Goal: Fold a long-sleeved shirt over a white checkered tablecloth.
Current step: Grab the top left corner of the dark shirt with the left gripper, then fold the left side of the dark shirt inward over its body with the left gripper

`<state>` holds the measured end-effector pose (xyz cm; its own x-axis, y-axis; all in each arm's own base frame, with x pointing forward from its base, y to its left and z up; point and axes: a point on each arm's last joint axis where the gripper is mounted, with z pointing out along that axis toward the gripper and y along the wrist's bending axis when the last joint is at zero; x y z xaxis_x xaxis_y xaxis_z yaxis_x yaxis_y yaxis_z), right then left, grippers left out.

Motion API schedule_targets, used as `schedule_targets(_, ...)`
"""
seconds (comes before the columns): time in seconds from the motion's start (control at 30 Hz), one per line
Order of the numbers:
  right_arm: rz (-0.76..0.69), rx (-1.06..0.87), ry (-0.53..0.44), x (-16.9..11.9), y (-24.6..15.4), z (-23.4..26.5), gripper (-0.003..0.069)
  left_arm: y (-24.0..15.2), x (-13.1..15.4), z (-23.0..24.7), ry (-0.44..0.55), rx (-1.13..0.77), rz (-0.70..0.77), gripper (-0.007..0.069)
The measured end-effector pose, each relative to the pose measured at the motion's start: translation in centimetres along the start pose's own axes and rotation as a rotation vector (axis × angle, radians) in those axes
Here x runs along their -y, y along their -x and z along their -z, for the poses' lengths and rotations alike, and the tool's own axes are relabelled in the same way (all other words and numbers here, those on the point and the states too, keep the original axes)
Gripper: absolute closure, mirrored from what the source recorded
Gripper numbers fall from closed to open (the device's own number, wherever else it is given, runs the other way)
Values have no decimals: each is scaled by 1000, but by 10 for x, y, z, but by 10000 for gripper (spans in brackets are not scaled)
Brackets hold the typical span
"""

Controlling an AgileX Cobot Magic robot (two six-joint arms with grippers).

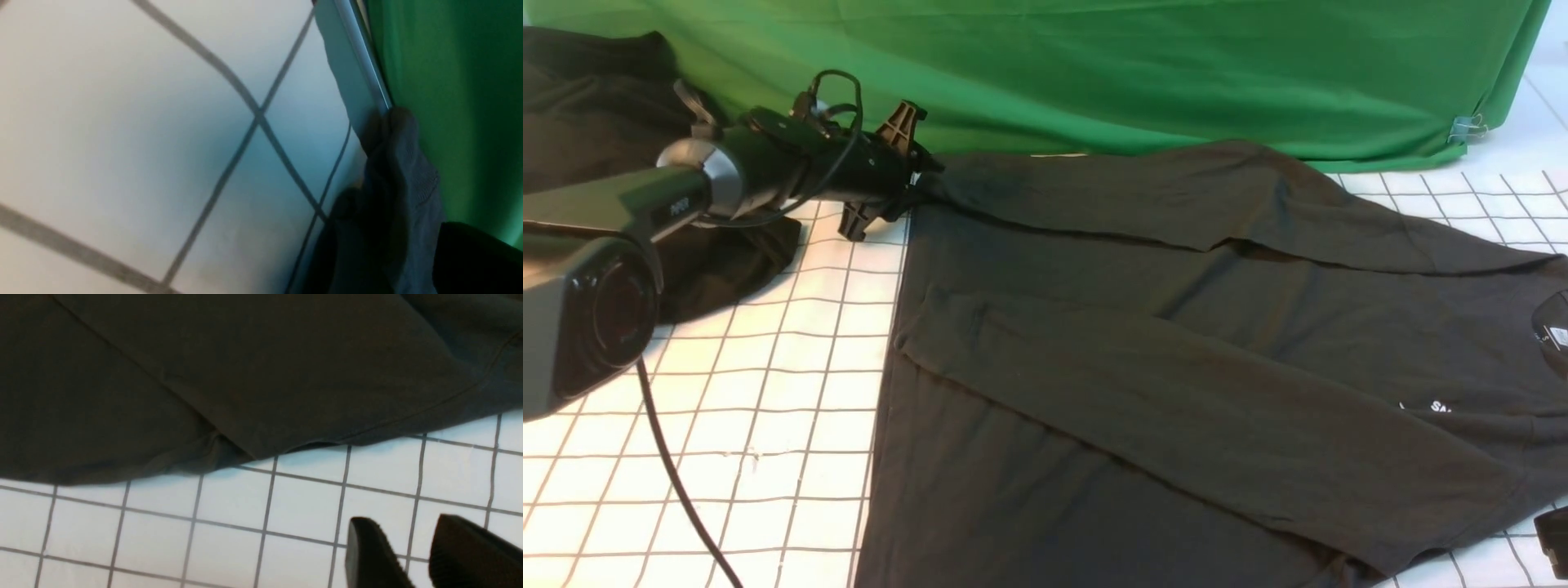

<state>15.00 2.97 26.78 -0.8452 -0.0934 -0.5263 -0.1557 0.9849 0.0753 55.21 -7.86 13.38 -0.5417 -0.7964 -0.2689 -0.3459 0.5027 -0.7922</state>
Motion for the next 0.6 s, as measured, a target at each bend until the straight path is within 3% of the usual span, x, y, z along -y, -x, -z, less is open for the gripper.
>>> schedule_targets(0.13, 0, 0, 0, 0, 0, 0, 432, -3, 0, -2, 7, 8, -50, 395)
schedule_targets(0.2, 0, 0, 0, 0, 0, 0, 429, -5, 0, -3, 11, -2, -67, 451)
schedule_targets(0.23, 0, 0, 0, 0, 0, 0, 428, -6, 0, -2, 15, -20, -75, 515)
schedule_targets(0.33, 0, 0, 0, 0, 0, 0, 425, -8, 2, 0, 15, -55, -104, 571)
schedule_targets(0.4, 0, 0, 0, 0, 0, 0, 423, -11, 12, 10, 2, -117, -188, 613)
schedule_targets(0.6, 0, 0, 0, 0, 0, 0, 421, -5, 74, 73, -98, -203, -367, 615)
